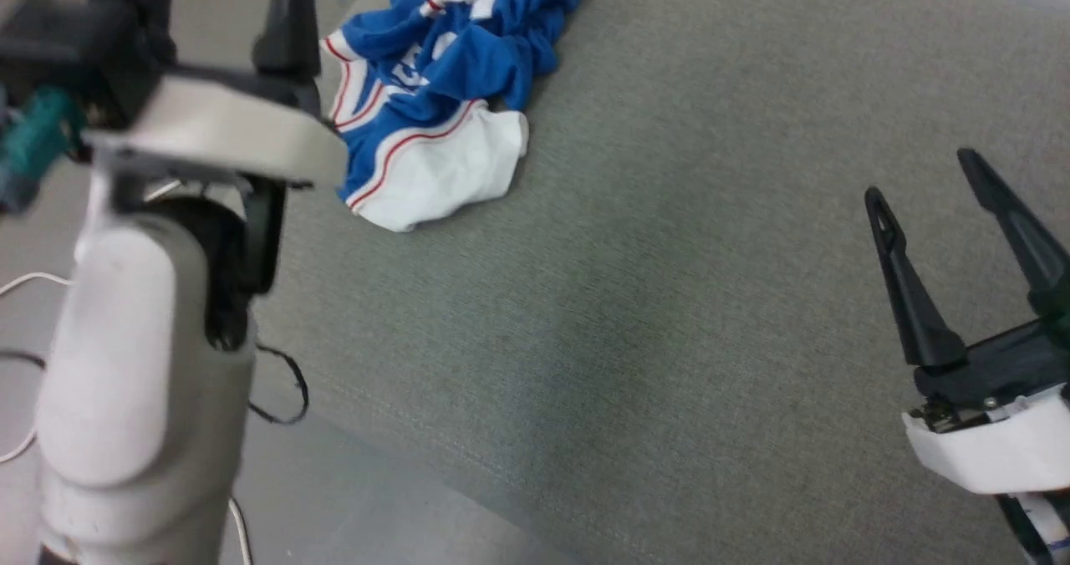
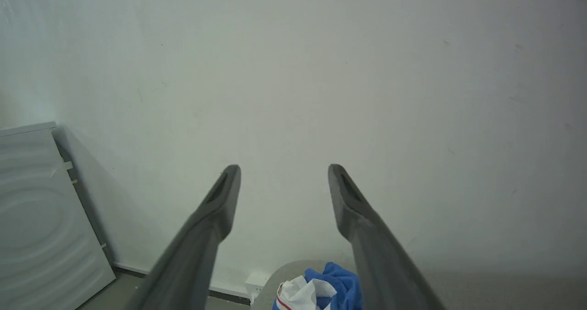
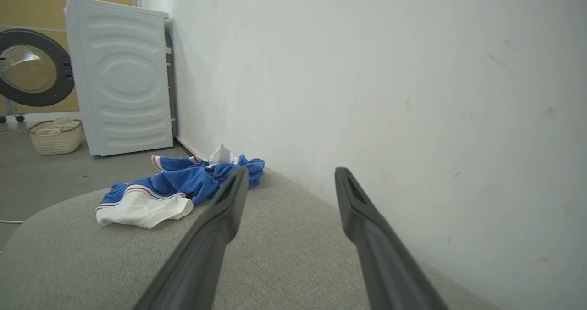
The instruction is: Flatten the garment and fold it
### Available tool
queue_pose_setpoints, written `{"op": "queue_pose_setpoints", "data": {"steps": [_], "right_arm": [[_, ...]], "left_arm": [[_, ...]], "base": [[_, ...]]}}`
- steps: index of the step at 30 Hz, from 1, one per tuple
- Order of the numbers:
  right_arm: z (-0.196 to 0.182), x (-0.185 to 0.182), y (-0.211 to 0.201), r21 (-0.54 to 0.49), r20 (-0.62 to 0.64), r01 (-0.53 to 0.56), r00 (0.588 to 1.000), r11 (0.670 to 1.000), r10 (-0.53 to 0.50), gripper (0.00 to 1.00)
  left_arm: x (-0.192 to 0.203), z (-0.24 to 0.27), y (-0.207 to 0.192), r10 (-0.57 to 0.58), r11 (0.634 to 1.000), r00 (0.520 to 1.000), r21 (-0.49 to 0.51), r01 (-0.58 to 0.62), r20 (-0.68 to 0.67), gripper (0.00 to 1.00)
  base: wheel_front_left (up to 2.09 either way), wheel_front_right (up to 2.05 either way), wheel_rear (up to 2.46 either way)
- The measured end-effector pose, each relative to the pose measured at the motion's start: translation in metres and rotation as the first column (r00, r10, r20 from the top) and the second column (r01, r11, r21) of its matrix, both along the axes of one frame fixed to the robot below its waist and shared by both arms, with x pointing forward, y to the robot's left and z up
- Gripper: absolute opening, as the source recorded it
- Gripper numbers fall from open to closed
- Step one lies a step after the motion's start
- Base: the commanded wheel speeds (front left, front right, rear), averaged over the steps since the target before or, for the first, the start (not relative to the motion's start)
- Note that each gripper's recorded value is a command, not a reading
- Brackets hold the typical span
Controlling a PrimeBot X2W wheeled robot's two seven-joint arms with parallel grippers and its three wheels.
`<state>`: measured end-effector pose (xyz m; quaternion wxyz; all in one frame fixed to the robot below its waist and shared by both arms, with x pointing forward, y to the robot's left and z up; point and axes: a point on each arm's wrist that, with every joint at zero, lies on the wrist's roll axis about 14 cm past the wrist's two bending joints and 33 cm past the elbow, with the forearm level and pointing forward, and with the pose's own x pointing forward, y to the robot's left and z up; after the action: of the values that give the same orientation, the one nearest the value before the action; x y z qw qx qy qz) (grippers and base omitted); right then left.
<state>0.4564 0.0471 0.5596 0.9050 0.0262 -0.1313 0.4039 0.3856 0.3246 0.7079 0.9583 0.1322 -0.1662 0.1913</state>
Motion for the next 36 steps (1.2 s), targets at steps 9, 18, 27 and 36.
{"op": "queue_pose_setpoints", "data": {"steps": [9, 18, 27, 36], "right_arm": [[0.003, 0.022, -0.018, 0.008, 0.034, -0.028, 0.999, 1.0, 0.028, 1.0], [-0.027, 0.046, -0.051, -0.019, -0.015, 0.023, 1.0, 1.0, -0.023, 1.0], [-0.065, 0.062, -0.091, -0.095, -0.091, 0.104, 0.99, 0.99, -0.112, 1.0], [-0.094, 0.068, -0.117, -0.17, -0.151, 0.147, 0.973, 0.975, -0.173, 1.0]], "left_arm": [[0.091, -0.069, 0.028, -0.004, 0.998, 0.93, -0.058, -0.018, -0.368, 1.0], [0.124, -0.2, 0.046, 0.016, 0.991, 0.66, -0.076, -0.111, -0.751, 1.0], [0.128, -0.305, 0.039, -0.037, 0.97, 0.478, -0.146, -0.194, -0.877, 1.0], [0.151, -0.341, 0.035, -0.054, 0.972, 0.483, -0.157, -0.175, -0.874, 0.0]], "base": [[0.0, 0.0, 0.0], [0.0, 0.0, 0.0], [0.0, 0.0, 0.0], [0.0, 0.0, 0.0]]}}
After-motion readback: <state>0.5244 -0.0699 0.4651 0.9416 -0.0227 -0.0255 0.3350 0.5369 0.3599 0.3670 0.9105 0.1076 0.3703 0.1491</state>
